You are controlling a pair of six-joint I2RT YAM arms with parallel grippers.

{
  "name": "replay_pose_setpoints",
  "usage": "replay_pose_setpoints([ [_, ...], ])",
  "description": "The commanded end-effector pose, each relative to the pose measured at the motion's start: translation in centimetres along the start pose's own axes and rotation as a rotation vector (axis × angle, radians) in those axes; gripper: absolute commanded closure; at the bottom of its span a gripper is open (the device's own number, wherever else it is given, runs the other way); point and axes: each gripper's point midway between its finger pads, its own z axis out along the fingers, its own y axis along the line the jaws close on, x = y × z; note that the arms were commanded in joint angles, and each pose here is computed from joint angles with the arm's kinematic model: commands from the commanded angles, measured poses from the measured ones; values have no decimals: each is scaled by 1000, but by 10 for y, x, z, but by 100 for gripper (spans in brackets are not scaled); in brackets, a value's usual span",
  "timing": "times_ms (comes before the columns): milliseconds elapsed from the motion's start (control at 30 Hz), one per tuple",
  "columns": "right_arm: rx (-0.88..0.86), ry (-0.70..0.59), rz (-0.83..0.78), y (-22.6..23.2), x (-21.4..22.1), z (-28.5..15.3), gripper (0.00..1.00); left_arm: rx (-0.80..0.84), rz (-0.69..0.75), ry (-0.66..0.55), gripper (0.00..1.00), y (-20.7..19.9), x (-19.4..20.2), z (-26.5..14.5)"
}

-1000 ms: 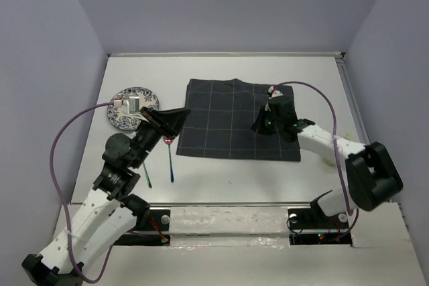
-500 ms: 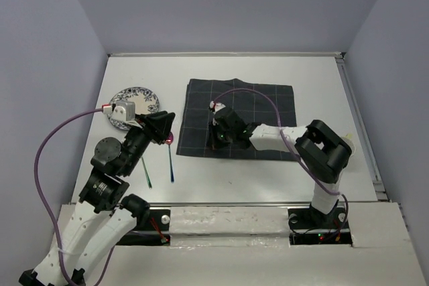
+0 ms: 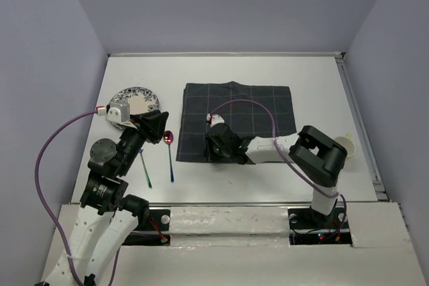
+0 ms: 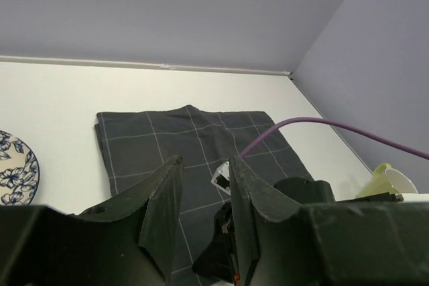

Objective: Set the dinner table for one person

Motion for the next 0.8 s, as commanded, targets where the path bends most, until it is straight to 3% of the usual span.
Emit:
replay_pose_setpoints([
  [0, -4, -8, 28, 9, 11, -13, 100, 58, 11, -35, 56, -10, -9, 0],
  [333, 8, -92, 1, 23, -18, -27, 99, 52, 5, -38, 56, -9, -8, 1],
  [533, -35, -243, -31, 53, -82, -58, 79, 47, 6, -38, 52, -8, -9, 2],
  [767, -64, -326, -9, 61, -106, -94, 75, -38, 1, -38, 51, 9, -7, 5],
])
